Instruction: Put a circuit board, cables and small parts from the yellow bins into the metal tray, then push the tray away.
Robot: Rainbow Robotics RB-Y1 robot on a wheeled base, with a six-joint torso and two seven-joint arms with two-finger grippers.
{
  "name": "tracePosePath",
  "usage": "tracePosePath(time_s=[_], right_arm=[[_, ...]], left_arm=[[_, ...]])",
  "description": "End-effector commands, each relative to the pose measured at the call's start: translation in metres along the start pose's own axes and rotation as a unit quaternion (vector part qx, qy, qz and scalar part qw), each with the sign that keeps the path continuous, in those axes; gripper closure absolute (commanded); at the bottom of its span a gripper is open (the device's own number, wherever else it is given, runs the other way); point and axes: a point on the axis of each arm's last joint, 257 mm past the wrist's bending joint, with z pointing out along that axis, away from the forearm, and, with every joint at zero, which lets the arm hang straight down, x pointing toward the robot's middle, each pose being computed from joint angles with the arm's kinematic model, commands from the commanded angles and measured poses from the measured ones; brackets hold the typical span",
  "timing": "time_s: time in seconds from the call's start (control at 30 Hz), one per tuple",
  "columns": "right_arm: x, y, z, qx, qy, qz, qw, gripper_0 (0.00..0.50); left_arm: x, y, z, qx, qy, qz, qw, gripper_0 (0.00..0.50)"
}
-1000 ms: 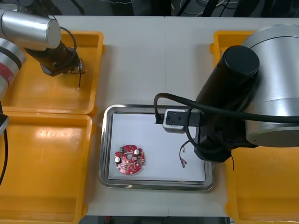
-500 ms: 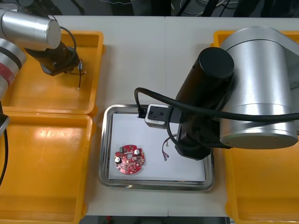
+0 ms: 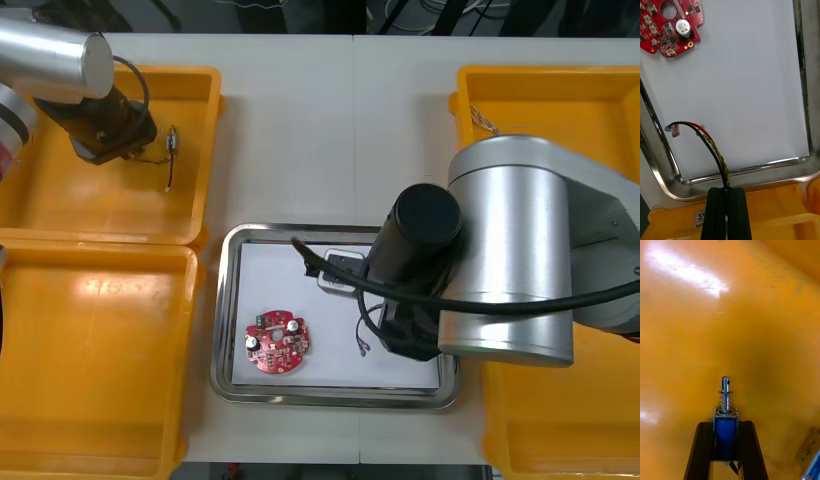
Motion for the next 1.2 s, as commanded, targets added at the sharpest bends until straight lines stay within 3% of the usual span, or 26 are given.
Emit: tracePosePath(time_s=[0.03,0.17,0.33,0.53,0.7,0.87,1.07,1.2], right_arm=[[0.006,0.015,0.013,-0.018,0.011,0.007,1.000,0.500],[0.003,0.019,0.020,-0.026,0.009,0.013,1.000,0.500],[-0.003,0.022,0.028,-0.031,0.010,0.023,0.999,0.500],[-0.014,0.030,0.043,-0.031,-0.004,0.046,0.998,0.500],[-0.016,0.039,0.056,-0.038,-0.024,0.064,0.997,0.500],[-0.014,0.042,0.067,-0.034,-0.036,0.076,0.996,0.500],[-0.007,0.038,0.075,-0.027,-0.032,0.078,0.996,0.500],[-0.004,0.036,0.078,-0.021,-0.028,0.081,0.996,0.500]], left_arm=[[-0.045,0.025,-0.051,-0.016,-0.025,-0.020,0.9994,0.500],[-0.042,0.035,-0.073,-0.025,-0.011,-0.014,0.9995,0.500],[-0.030,0.037,-0.092,-0.026,-0.004,0.001,0.9996,0.500],[-0.004,0.040,-0.116,-0.033,0.000,0.035,0.9988,0.500],[0.019,0.027,-0.134,-0.023,0.003,0.064,0.9977,0.500],[0.045,0.005,-0.152,0.004,-0.005,0.074,0.9973,0.500],[0.083,-0.016,-0.162,0.037,-0.013,0.092,0.9950,0.500],[0.112,-0.022,-0.171,0.047,-0.010,0.119,0.9918,0.500]])
